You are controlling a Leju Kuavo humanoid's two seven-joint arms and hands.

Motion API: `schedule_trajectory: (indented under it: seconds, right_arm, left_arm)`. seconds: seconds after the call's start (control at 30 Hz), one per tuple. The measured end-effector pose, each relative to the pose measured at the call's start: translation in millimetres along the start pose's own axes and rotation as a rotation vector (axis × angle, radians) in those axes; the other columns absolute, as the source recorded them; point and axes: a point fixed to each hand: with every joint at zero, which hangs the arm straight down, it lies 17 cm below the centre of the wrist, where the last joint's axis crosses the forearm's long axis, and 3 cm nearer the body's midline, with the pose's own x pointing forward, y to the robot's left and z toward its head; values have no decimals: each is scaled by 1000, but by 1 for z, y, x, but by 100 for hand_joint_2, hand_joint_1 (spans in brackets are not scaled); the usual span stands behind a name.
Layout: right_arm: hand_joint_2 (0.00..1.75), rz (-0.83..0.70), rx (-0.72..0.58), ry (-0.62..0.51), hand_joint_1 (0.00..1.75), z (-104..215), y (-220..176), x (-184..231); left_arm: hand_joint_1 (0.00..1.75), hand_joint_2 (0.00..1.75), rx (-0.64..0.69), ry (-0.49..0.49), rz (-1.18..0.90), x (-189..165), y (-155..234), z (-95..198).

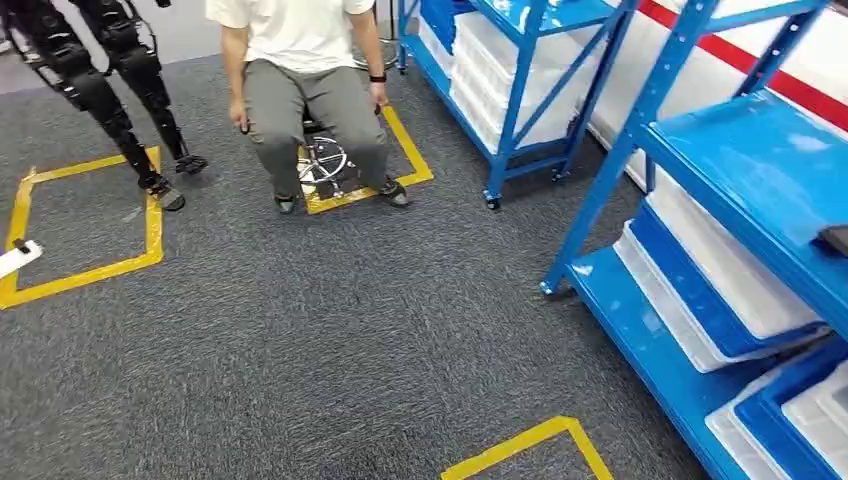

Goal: Take the parts from the cabinet and place them on the table.

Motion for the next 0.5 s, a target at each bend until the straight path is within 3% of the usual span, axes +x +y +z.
schedule_trajectory:
  seconds: [0.5]
  right_arm:
    - [0,2,-8,-6,0,0,-1,2]
  left_arm:
    - [0,175,-1,3,-4,-2,-1,0]
